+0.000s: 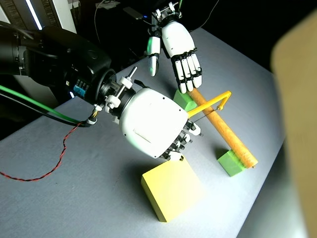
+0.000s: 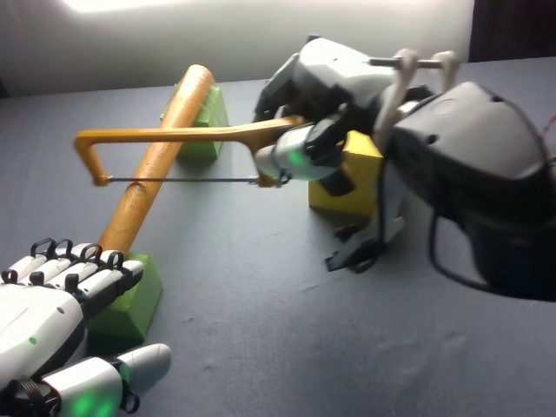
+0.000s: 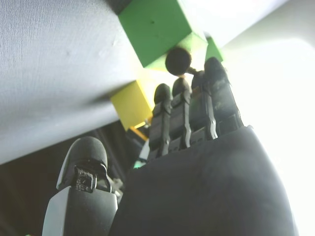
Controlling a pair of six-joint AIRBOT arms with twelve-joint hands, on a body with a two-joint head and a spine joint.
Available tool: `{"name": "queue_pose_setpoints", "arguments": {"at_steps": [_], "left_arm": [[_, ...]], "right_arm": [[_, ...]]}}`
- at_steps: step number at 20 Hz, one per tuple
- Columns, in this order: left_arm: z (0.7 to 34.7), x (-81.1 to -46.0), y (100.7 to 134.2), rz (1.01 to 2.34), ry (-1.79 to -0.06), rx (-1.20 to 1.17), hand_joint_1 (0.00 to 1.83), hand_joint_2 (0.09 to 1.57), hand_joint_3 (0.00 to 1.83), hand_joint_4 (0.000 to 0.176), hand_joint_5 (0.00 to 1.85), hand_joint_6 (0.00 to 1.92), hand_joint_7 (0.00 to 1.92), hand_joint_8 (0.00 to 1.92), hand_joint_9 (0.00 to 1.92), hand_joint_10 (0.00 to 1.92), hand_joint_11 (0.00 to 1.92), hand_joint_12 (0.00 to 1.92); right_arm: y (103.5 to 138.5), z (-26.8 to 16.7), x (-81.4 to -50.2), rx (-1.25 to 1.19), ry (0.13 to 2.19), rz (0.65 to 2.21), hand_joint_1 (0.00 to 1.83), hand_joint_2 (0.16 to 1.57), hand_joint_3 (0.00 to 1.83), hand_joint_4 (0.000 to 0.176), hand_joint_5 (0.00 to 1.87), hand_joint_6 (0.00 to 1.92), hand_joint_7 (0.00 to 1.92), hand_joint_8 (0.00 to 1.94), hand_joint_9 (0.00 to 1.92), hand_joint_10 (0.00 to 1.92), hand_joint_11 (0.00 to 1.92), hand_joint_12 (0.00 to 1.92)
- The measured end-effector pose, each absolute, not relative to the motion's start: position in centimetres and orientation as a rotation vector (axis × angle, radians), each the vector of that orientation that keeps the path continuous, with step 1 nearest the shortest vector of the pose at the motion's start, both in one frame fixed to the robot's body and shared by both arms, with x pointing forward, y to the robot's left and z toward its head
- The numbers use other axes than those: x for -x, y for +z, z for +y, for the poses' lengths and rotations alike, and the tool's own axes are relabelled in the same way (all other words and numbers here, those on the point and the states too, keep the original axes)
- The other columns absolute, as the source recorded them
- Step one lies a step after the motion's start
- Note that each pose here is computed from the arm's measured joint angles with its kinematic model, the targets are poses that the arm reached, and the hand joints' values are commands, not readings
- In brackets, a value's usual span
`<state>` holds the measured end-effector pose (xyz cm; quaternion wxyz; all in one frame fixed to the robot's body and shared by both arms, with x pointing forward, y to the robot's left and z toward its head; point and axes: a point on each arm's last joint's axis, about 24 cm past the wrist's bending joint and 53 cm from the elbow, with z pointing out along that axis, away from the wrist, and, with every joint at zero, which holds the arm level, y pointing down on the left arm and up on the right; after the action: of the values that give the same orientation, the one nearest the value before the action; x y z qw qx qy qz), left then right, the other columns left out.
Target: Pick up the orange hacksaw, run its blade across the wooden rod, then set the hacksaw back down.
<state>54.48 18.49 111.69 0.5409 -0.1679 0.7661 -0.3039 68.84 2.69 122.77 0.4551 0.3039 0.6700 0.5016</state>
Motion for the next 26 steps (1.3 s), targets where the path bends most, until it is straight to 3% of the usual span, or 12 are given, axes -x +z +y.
{"name": "queue_pose_setpoints", "arguments": {"at_steps": [1, 7, 14, 17, 18, 20, 23, 26], "left_arm": [[18.5, -54.5, 111.7, 1.820, -0.722, 0.399, 0.00, 1.29, 0.00, 0.000, 0.21, 0.00, 0.20, 0.01, 0.16, 0.01, 0.00, 0.35], [18.5, -54.5, 111.7, 1.820, -0.722, 0.398, 0.00, 1.28, 0.00, 0.000, 0.19, 0.00, 0.17, 0.00, 0.12, 0.00, 0.00, 0.25], [18.5, -54.5, 111.7, 1.820, -0.724, 0.400, 0.00, 1.29, 0.00, 0.000, 0.21, 0.00, 0.18, 0.00, 0.14, 0.00, 0.00, 0.30], [18.5, -54.5, 111.7, 1.819, -0.725, 0.399, 0.00, 1.28, 0.00, 0.000, 0.20, 0.00, 0.19, 0.00, 0.13, 0.00, 0.00, 0.25], [18.5, -54.5, 111.8, 1.817, -0.725, 0.400, 0.00, 1.29, 0.00, 0.000, 0.23, 0.00, 0.21, 0.00, 0.16, 0.00, 0.00, 0.34], [18.5, -54.5, 111.8, 1.817, -0.726, 0.403, 0.00, 1.29, 0.00, 0.000, 0.22, 0.00, 0.21, 0.00, 0.16, 0.00, 0.00, 0.33], [18.5, -54.5, 111.8, 1.815, -0.725, 0.406, 0.00, 1.29, 0.00, 0.000, 0.18, 0.00, 0.17, 0.00, 0.12, 0.00, 0.00, 0.22], [18.5, -54.5, 111.8, 1.815, -0.728, 0.409, 0.00, 1.29, 0.00, 0.000, 0.23, 0.00, 0.22, 0.01, 0.16, 0.01, 0.00, 0.36]], "right_arm": [[122.5, 4.6, -68.8, -0.739, 1.250, 1.663, 1.24, 1.09, 0.00, 0.000, 0.97, 0.96, 1.14, 0.78, 1.30, 0.00, 0.90, 0.95], [122.0, 8.8, -68.5, -0.717, 1.276, 1.681, 1.24, 1.08, 0.00, 0.000, 0.98, 0.94, 1.14, 0.78, 1.30, 0.00, 0.90, 0.94], [122.2, 1.5, -67.8, -0.776, 1.219, 1.651, 1.24, 1.08, 0.00, 0.000, 0.99, 0.93, 1.15, 0.76, 1.30, 0.00, 0.90, 0.98], [124.2, -2.1, -67.1, -0.840, 1.249, 1.600, 1.24, 1.08, 0.00, 0.000, 0.97, 0.94, 1.15, 0.77, 1.30, 0.00, 0.89, 0.97], [126.0, -3.7, -66.4, -0.844, 1.276, 1.562, 1.24, 1.08, 0.00, 0.000, 0.97, 0.94, 1.15, 0.77, 1.31, 0.00, 0.90, 0.97], [127.1, -5.6, -65.3, -0.816, 1.282, 1.544, 1.24, 1.09, 0.00, 0.000, 0.96, 0.96, 1.14, 0.78, 1.30, 0.00, 0.89, 0.96], [126.1, -7.5, -63.9, -0.855, 1.291, 1.586, 1.24, 1.08, 0.00, 0.000, 0.99, 0.93, 1.17, 0.73, 1.32, 0.01, 0.91, 0.96], [123.4, -8.3, -62.4, -0.870, 1.260, 1.645, 1.24, 1.08, 0.00, 0.000, 0.98, 0.94, 1.15, 0.76, 1.30, 0.00, 0.89, 0.97]]}}
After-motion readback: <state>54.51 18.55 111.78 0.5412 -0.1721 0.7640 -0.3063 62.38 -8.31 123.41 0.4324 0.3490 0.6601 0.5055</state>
